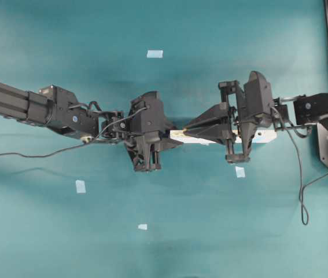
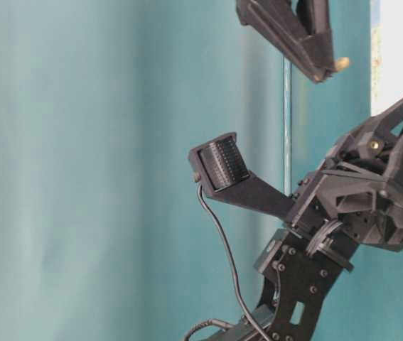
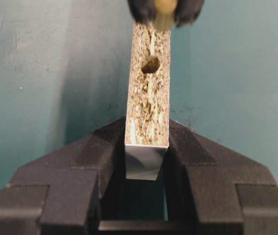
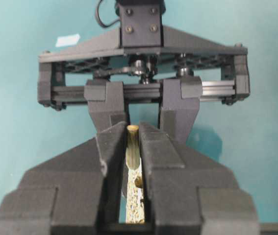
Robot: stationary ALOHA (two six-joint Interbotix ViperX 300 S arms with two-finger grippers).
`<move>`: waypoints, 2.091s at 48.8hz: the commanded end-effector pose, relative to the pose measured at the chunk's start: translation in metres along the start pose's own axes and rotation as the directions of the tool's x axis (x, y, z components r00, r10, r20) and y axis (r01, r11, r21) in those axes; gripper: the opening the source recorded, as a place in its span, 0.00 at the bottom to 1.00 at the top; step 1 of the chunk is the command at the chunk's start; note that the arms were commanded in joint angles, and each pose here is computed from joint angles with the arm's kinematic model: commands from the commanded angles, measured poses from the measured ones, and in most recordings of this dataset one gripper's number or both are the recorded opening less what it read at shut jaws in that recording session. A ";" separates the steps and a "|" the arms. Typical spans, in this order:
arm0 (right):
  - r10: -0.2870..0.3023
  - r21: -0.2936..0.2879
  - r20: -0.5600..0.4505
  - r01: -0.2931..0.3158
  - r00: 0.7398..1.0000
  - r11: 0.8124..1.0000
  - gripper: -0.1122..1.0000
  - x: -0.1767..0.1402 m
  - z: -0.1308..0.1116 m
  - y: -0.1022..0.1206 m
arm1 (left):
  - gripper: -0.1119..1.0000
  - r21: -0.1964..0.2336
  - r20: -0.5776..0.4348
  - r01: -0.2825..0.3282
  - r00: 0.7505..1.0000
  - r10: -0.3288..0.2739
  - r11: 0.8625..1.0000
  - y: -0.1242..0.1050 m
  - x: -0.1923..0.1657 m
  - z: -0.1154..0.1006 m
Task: Move the wooden board into place and insert the rod into its hole.
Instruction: 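Lower the dowel into the hole while the left gripper holds the board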
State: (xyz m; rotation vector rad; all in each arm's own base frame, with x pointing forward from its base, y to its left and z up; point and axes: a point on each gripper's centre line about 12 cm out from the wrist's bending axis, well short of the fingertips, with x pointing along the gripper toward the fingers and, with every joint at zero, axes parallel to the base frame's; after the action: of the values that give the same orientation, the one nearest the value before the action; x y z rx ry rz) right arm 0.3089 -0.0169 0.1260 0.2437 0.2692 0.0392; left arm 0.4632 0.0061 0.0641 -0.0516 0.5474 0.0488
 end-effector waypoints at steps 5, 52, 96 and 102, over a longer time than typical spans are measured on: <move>0.002 -0.003 0.026 -0.002 1.000 1.000 0.18 0.004 0.006 -0.001 | 0.29 -0.001 0.018 0.004 1.000 -0.004 1.000 -0.002 -0.003 0.009; -0.031 -0.017 -0.047 0.030 0.998 0.999 0.18 0.010 -0.008 -0.009 | 0.29 -0.002 0.015 0.003 1.000 -0.003 1.000 -0.002 -0.002 0.008; -0.075 -0.014 -0.150 0.074 0.986 0.997 0.18 -0.007 -0.017 -0.010 | 0.29 0.000 0.014 0.004 1.000 -0.004 1.000 -0.002 -0.002 0.007; -0.091 -0.023 -0.188 0.088 0.978 0.996 0.18 -0.006 -0.017 -0.012 | 0.29 -0.003 0.014 0.002 1.000 -0.002 1.000 -0.001 -0.002 0.008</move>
State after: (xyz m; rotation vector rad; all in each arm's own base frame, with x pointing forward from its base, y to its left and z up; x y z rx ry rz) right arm 0.2997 -0.0227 0.1072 0.2198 0.4496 -0.0143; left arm 0.4649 0.0068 0.0651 -0.0506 0.5428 0.0498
